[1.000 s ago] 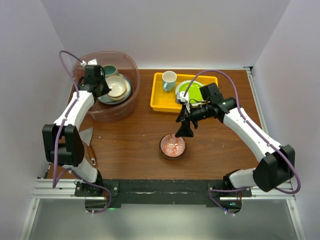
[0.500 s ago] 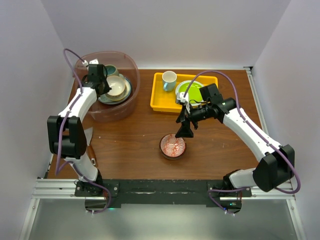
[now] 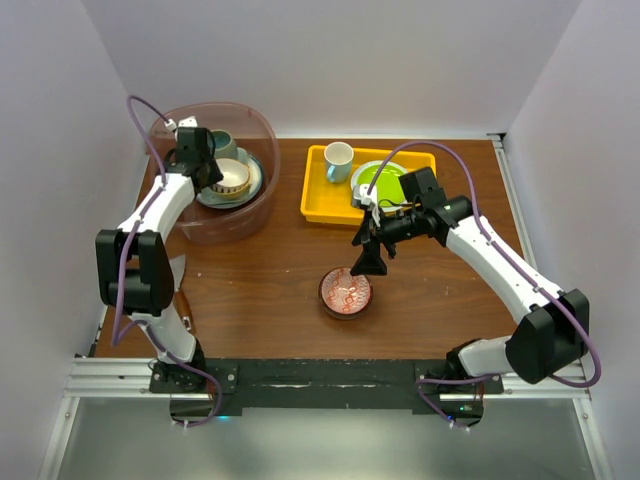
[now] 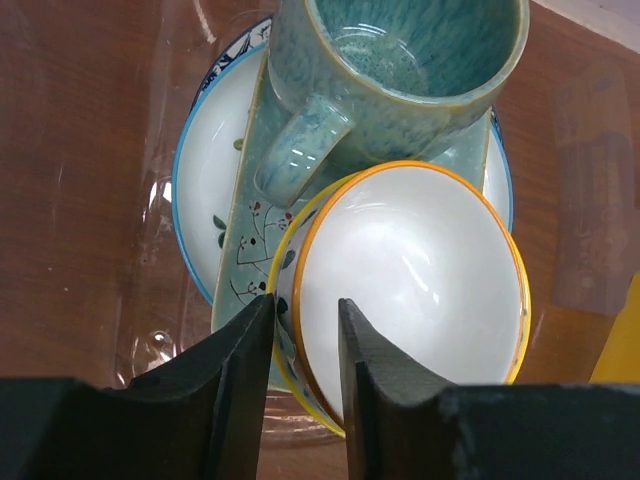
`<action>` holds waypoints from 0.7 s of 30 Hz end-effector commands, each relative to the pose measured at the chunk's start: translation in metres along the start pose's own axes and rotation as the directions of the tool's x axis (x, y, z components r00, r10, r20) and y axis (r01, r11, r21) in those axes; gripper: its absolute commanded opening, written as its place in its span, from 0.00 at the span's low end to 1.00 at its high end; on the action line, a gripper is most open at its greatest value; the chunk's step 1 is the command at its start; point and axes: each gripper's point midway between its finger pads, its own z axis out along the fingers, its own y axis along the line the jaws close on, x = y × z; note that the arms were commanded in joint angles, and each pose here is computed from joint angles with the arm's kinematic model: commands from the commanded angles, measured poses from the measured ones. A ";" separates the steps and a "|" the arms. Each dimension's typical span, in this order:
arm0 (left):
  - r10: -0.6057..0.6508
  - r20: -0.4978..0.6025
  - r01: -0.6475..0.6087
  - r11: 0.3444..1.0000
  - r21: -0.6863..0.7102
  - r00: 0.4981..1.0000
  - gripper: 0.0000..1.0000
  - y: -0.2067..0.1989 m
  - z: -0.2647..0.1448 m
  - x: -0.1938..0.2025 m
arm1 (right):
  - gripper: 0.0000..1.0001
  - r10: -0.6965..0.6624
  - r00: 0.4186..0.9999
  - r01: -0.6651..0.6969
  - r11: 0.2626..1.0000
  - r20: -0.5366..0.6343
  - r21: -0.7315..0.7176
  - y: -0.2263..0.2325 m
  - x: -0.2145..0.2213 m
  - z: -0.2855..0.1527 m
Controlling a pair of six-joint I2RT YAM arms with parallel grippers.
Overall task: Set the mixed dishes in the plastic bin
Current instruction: Place the bowl in the plastic bin.
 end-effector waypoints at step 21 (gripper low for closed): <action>-0.085 0.252 0.041 0.984 0.173 0.964 0.80 0.000 -0.108 -0.080 | 0.92 -0.137 0.990 0.137 0.991 -0.039 -0.008 0.009 -0.005 -0.017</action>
